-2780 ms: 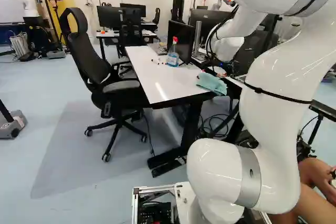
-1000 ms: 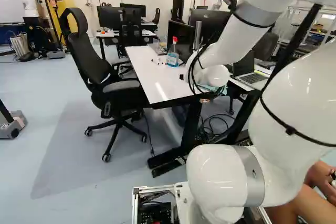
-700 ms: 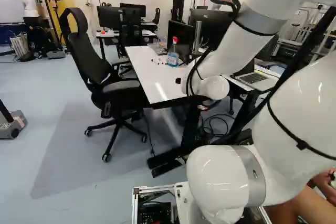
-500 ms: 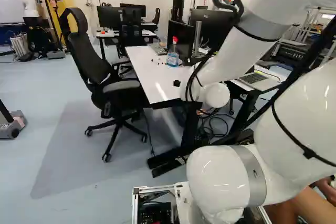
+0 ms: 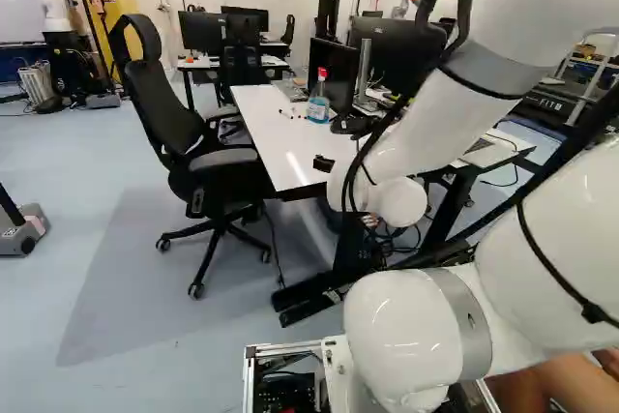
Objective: Clean the table with the green towel
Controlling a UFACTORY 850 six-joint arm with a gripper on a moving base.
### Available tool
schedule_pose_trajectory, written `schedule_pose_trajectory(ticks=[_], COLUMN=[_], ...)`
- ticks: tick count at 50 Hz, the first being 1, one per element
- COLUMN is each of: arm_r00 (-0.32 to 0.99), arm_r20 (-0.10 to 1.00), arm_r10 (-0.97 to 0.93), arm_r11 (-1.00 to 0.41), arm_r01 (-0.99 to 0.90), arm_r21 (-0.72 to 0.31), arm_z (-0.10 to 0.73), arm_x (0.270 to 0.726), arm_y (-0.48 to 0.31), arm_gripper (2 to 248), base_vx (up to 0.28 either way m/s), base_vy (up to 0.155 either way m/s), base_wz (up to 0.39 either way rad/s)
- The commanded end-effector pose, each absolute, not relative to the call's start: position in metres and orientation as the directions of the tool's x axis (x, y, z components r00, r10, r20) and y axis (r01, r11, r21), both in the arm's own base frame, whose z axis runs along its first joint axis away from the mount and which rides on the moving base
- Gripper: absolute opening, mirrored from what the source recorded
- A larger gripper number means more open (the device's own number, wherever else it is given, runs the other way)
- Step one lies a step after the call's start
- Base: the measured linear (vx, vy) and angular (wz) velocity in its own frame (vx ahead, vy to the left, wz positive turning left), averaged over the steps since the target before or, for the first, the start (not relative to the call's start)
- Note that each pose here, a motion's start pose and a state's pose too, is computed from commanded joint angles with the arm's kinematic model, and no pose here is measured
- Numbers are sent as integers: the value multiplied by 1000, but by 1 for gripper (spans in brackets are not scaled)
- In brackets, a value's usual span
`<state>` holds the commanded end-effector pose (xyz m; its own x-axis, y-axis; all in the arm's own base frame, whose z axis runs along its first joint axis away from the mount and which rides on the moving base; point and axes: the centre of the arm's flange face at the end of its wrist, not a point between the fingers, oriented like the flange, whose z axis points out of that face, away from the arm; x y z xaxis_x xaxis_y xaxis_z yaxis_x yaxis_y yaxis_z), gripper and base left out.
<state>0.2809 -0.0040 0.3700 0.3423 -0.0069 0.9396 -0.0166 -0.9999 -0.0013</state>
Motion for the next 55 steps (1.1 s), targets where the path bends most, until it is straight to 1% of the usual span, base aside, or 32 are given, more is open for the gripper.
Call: schedule_pose_trajectory(ticks=[19,55], arm_r00=[326,326], arm_r20=[945,946], arm_r10=[0,0], arm_r11=[-1000,-1000], arm_r01=[-1,0], arm_r21=[0,0], arm_z=[366,366], arm_x=[271,270], arm_y=[0,0], arm_gripper=[247,247], base_vx=[0,0], base_vy=[0,0], base_wz=[0,0])
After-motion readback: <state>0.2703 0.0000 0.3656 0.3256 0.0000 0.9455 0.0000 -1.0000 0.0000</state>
